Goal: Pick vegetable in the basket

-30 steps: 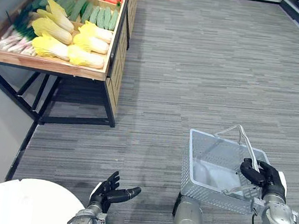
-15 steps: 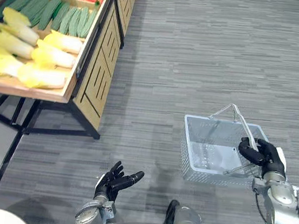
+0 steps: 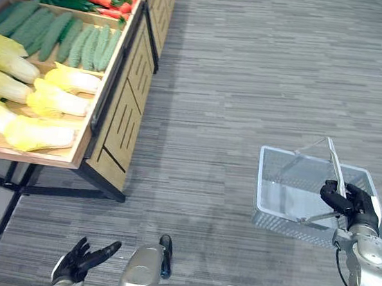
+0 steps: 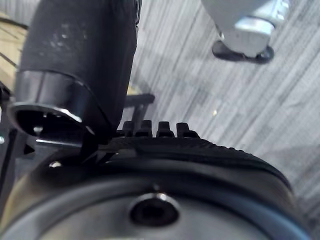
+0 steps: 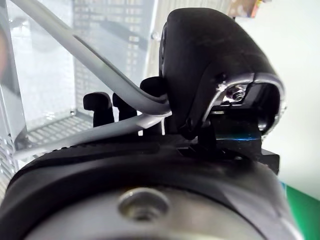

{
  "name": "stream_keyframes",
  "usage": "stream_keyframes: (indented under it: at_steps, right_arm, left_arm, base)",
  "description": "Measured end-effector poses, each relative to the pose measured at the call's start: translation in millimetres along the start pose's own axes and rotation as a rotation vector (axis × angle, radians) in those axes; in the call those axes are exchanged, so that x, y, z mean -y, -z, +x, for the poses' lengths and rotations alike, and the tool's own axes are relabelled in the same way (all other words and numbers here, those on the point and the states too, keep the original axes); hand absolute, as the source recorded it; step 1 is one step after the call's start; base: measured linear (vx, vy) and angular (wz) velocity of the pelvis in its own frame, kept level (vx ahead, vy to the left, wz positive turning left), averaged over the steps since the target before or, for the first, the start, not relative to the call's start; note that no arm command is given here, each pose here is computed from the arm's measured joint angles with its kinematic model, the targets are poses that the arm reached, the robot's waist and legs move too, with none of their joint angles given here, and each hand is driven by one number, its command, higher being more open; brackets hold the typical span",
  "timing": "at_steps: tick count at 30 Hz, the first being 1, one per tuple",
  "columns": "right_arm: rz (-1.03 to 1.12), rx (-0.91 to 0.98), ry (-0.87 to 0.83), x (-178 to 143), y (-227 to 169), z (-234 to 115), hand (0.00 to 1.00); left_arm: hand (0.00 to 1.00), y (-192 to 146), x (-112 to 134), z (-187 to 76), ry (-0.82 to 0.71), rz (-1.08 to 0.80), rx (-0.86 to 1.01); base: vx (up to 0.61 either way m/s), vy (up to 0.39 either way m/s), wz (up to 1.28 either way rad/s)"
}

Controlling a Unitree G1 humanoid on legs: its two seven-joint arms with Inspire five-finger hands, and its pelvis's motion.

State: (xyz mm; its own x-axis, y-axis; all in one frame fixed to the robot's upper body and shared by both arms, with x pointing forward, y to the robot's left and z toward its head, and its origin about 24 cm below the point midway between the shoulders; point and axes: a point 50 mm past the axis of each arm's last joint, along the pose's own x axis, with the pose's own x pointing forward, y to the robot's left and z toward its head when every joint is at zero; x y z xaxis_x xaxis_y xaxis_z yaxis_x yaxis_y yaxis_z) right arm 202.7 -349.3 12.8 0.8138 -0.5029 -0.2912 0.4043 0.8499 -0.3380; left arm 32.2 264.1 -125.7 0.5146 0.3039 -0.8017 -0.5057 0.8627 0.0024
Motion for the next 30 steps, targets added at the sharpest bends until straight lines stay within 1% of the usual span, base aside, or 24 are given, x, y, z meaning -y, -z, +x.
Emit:
stream_keyframes:
  at_steps: [1,4,7,11,16,17,20,22,24,26,29,30]
  right_arm:
    - [0.001,0.003,-0.004,-1.2,-0.1,-0.1,0.0]
    - [0.013,0.028,-0.007,-4.2,-1.2,-0.7,0.0]
    - [0.027,0.032,-0.011,-8.1,0.1,-1.5,0.0]
    - [0.031,0.028,-0.009,-9.2,1.4,-2.1,0.0]
    - [0.061,-0.034,0.021,-10.1,21.9,-12.4,0.0]
    - [0.09,-0.051,0.043,-11.9,27.6,-15.4,0.0]
    - [0.122,-0.076,0.041,-18.8,35.4,-19.9,0.0]
    - [0.132,-0.087,0.036,-22.3,38.9,-22.2,0.0]
    - [0.131,-0.088,0.037,-21.5,40.3,-24.3,0.0]
    - [0.132,-0.072,0.036,-21.3,38.4,-28.0,0.0]
    - [0.139,-0.043,0.022,-23.7,31.5,-26.9,0.0]
    - [0.139,-0.048,0.02,-23.8,32.3,-27.1,0.0]
  left_arm:
    - [1.0,10.0,-1.7,-4.5,0.0,0.015,-0.028]
    - [1.0,27.5,6.5,-9.4,0.06,0.027,-0.087]
    - [1.0,30.0,11.4,-9.9,0.082,0.008,-0.086]
    - [1.0,27.0,11.1,-9.8,0.087,0.008,-0.061]
    - [1.0,24.2,10.0,-10.0,0.077,0.045,-0.038]
    - [1.0,26.7,7.8,-11.7,0.073,0.061,-0.048]
    - [1.0,34.6,-0.3,-18.0,0.05,0.069,-0.075]
    - [1.0,32.8,-5.0,-18.1,0.034,0.104,-0.076]
    - [1.0,33.0,-4.6,-17.9,0.036,0.12,-0.078]
    - [1.0,27.7,6.0,-11.9,0.064,0.132,-0.066]
    - [1.0,5.8,39.3,6.7,0.143,0.177,-0.022]
    - [1.0,-5.1,53.7,12.6,0.179,0.18,0.015]
  base:
    - [0.08,-0.001,-0.14]
    - [0.02,0.0,-0.38]
    - [-0.02,0.059,-0.38]
    - [0.0,0.131,-0.09]
    - [0.09,0.122,0.36]
    - [0.17,0.089,0.48]
    - [0.21,0.093,0.38]
    - [0.2,0.014,0.43]
    - [0.21,-0.031,0.59]
    - [0.25,-0.075,0.42]
    - [0.26,-0.15,0.28]
    - [0.37,-0.252,0.27]
